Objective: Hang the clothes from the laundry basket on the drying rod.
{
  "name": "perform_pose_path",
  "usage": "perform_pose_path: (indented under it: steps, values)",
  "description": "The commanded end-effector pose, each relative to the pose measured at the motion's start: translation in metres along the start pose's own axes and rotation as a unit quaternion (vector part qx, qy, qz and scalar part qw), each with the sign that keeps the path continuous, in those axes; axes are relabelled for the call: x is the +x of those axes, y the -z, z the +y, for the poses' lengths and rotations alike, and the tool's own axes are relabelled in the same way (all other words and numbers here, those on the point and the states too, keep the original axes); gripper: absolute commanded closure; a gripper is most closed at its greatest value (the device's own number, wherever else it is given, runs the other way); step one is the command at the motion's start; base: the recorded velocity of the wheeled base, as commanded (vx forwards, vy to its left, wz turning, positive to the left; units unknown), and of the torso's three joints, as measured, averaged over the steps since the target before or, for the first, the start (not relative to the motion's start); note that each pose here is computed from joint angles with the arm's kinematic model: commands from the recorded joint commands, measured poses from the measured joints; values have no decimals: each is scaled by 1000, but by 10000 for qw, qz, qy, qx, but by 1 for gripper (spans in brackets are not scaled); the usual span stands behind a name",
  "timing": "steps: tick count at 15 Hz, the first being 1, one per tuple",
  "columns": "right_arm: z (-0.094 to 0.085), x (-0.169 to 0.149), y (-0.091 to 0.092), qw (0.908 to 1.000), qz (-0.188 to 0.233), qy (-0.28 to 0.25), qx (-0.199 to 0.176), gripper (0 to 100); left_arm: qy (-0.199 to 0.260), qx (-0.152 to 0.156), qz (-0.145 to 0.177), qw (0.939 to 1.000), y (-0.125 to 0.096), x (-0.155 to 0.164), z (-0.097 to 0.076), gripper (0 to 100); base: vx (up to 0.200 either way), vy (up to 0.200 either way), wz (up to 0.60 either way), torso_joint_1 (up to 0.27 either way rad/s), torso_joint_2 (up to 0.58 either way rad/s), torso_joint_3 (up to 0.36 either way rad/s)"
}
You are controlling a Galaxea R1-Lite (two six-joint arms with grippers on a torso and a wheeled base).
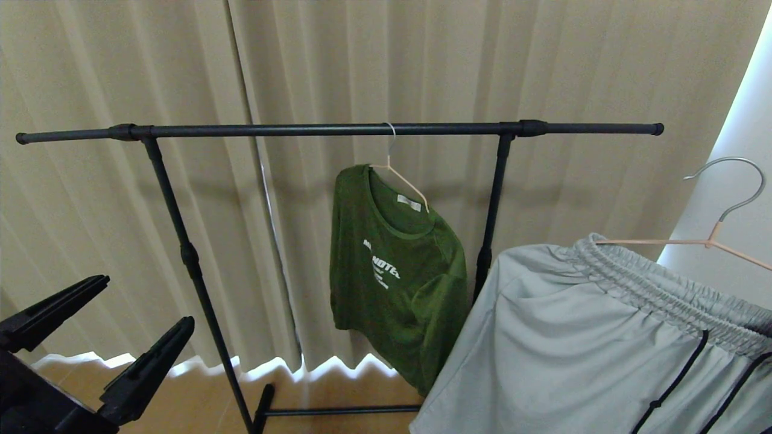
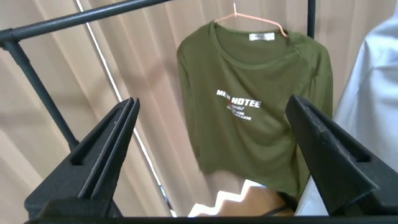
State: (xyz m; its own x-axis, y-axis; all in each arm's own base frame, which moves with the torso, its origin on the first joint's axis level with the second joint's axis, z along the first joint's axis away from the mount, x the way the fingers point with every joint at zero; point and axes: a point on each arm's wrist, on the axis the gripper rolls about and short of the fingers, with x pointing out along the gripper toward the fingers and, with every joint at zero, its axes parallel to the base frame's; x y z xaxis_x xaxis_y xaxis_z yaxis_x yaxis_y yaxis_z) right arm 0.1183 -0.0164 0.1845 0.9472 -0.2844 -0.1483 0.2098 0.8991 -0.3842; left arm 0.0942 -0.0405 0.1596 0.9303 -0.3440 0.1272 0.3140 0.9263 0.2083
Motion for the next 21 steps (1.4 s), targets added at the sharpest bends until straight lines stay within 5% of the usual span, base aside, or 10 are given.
perform_pose_path:
  steps: [1,15,21]
  values:
    - [0,1,1,10000,23,-7,-8,100,20,-8,61,10000,2,1,-1,0,0,0,0,0,0,0]
    - [4,0,3,9999,39,-144,-54,100,85,14,282,9996,7,8,-3,0,171,0,0,2,2,3]
    - [14,-1,-6,9980,-214,-589,-111,100,72,47,292,9995,7,8,-2,0,0,0,0,0,0,0]
